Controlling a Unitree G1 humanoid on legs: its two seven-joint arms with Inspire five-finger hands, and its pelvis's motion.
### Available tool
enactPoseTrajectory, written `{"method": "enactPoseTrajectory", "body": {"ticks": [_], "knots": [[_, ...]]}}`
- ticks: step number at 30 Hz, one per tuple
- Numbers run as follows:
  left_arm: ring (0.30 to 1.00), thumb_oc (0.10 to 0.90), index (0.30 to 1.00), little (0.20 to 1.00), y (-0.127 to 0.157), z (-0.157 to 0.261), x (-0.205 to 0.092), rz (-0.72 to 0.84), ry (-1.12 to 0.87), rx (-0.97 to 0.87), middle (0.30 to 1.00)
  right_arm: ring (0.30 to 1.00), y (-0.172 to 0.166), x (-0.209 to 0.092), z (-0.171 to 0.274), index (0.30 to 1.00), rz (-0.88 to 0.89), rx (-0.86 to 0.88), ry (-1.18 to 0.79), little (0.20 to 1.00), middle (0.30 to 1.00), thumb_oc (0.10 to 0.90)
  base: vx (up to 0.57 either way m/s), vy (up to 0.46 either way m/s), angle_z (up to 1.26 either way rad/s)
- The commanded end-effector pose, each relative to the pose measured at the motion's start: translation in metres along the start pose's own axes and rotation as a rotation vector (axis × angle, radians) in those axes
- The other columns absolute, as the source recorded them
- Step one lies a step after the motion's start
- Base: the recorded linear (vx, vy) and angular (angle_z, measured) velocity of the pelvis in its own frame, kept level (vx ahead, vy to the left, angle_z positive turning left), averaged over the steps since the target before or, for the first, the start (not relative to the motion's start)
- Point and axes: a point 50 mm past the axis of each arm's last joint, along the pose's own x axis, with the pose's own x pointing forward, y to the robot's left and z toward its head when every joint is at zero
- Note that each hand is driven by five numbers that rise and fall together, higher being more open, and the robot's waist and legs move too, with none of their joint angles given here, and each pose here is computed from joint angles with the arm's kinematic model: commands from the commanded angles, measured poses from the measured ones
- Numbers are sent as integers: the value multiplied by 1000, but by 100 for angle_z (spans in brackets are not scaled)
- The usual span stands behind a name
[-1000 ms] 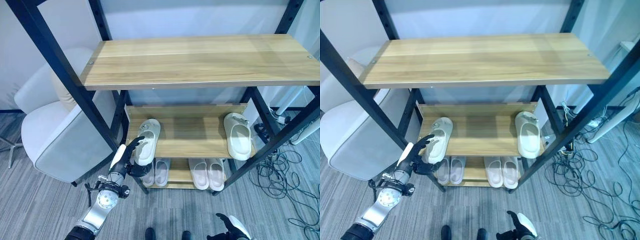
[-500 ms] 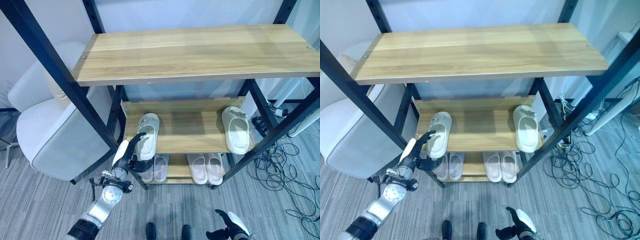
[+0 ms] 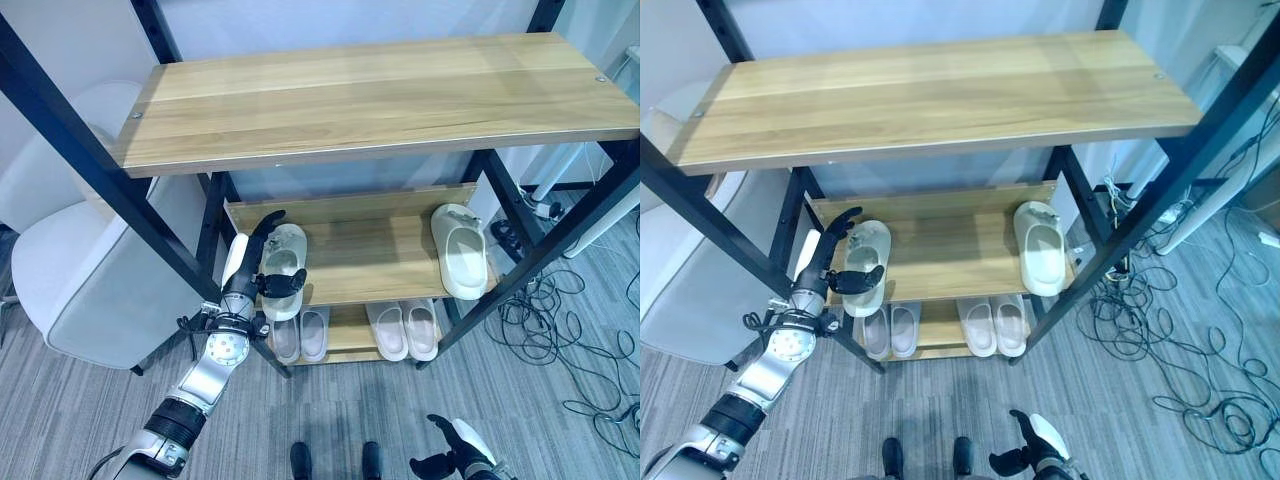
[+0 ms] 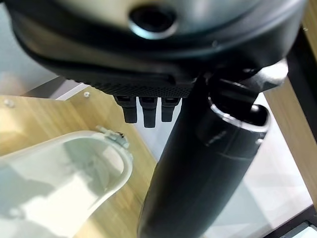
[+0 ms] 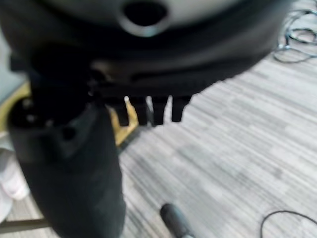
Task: Arrange the slippers neatly on the shoe rack.
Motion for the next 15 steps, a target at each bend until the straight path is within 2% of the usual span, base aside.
{"method": "enactPoseTrajectory", "body": {"ticks": [1,15], "knots": [[900,800,900,900,27,56,45,124,-269,108,900,900,-4,-3,1,900,-35,6,-47,900,900,800,0,0,0],[900,800,900,900,64,27,70,145,-132,474,900,900,-9,-2,0,900,-36,16,-50,900,900,800,-1,0,-2]]}}
